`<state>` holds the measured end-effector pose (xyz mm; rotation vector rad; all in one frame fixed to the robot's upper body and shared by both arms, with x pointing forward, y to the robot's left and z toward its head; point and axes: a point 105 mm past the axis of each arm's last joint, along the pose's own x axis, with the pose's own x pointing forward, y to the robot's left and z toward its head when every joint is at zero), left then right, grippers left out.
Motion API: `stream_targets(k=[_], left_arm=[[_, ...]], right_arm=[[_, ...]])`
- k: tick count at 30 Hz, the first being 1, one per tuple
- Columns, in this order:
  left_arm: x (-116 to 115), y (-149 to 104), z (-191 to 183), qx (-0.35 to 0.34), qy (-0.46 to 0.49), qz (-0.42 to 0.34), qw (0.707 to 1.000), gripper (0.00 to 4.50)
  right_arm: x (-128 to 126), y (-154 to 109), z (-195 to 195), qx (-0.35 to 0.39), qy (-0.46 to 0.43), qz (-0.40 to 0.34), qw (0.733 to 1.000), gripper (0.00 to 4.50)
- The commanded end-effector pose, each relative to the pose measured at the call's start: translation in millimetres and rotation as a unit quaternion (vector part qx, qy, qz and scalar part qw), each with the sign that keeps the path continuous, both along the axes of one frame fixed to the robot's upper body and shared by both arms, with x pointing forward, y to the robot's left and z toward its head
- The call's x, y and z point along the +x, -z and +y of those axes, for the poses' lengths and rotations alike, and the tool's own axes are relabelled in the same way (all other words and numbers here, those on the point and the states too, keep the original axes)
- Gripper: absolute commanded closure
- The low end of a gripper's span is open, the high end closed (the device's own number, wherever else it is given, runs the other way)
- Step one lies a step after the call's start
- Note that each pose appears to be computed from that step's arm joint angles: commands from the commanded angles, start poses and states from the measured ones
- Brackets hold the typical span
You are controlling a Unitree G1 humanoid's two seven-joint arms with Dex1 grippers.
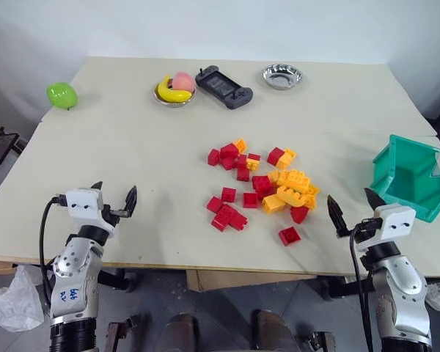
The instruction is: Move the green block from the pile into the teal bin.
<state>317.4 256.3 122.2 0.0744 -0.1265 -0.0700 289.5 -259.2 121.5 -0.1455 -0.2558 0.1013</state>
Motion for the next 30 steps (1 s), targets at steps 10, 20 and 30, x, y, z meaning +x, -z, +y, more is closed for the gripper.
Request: stream_targets(k=[10,20,30], left_arm=[[-26,-27,-79,0.184,0.419,-0.016,0.889,0.00],[-41,-27,-109,0.197,0.599,0.013,0.776,0.00],[-45,-19,-111,0.187,0.586,0.019,0.788,0.00]], right_arm=[[-51,-51,-9,-0.092,-0.208,0.037,0.973,0.94],[-58,-21,29,-0.173,-0.374,0.138,0.901,4.44],[7,-17,110,-0.106,-0.403,0.167,0.894,4.48]])
